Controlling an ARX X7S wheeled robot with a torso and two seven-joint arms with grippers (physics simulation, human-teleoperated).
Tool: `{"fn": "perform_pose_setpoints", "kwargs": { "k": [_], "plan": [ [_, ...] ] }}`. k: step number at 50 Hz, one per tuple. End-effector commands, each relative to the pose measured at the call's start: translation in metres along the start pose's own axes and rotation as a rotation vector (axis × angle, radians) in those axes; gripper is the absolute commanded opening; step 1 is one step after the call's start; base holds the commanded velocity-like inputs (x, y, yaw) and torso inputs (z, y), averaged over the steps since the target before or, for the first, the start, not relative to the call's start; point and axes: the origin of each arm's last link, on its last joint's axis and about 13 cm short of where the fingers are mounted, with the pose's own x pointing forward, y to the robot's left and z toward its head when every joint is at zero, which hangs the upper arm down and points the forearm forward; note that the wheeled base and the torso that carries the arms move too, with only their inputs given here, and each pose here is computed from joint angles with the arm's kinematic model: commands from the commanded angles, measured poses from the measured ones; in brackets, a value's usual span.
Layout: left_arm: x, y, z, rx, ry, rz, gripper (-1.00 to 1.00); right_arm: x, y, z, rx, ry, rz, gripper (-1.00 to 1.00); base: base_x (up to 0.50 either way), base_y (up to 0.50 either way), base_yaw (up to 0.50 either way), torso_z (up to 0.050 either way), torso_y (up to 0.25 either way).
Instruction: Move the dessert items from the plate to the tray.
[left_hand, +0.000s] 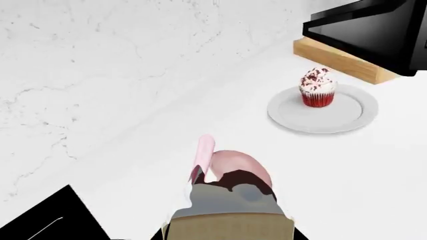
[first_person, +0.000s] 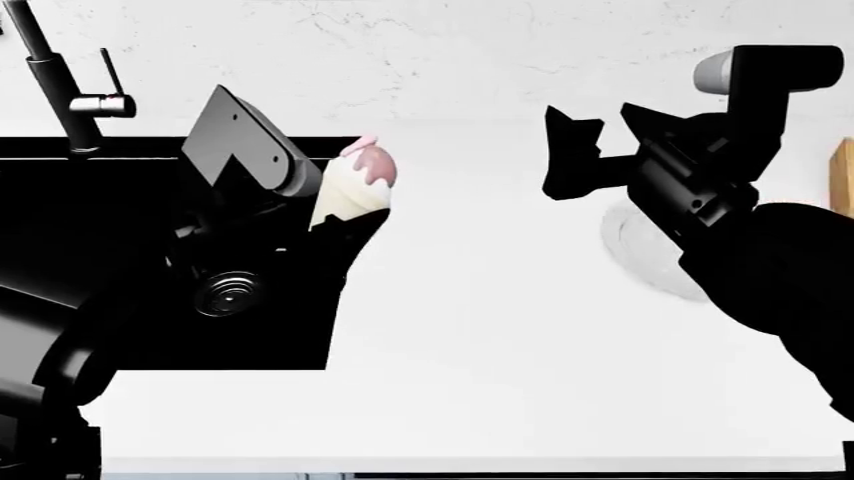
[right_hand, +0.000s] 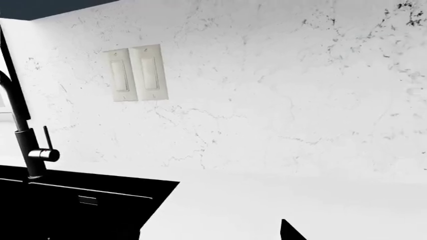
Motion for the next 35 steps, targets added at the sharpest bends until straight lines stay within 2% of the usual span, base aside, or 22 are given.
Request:
{"fn": "perform_pose_setpoints", "kwargs": {
  "k": [1, 25, 35],
  "plan": [
    [-0.0002, 0.0006, 0.0005, -0.006, -0.005, 0.005, -1.0, -0.0009, 0.0002, 0.0012, -0.003, 0.0, 0.0, 1.0, 0.0, -0.5, 0.0, 0.0, 0.0],
    [0.0003, 0.0006, -0.0001, -0.01, -0.008, 0.0, -1.0, -0.0004, 0.0003, -0.0001, -0.005, 0.002, 0.0, 1.0, 0.0, -0.5, 0.0, 0.0, 0.0],
    [0.0001, 0.001, -0.0007, -0.012, -0.009, 0.002, -1.0, 0.0036, -0.001, -0.0027, -0.028, 0.05, -0.048, 1.0, 0.0, -0.03, 0.0, 0.0, 0.0]
  ]
}}
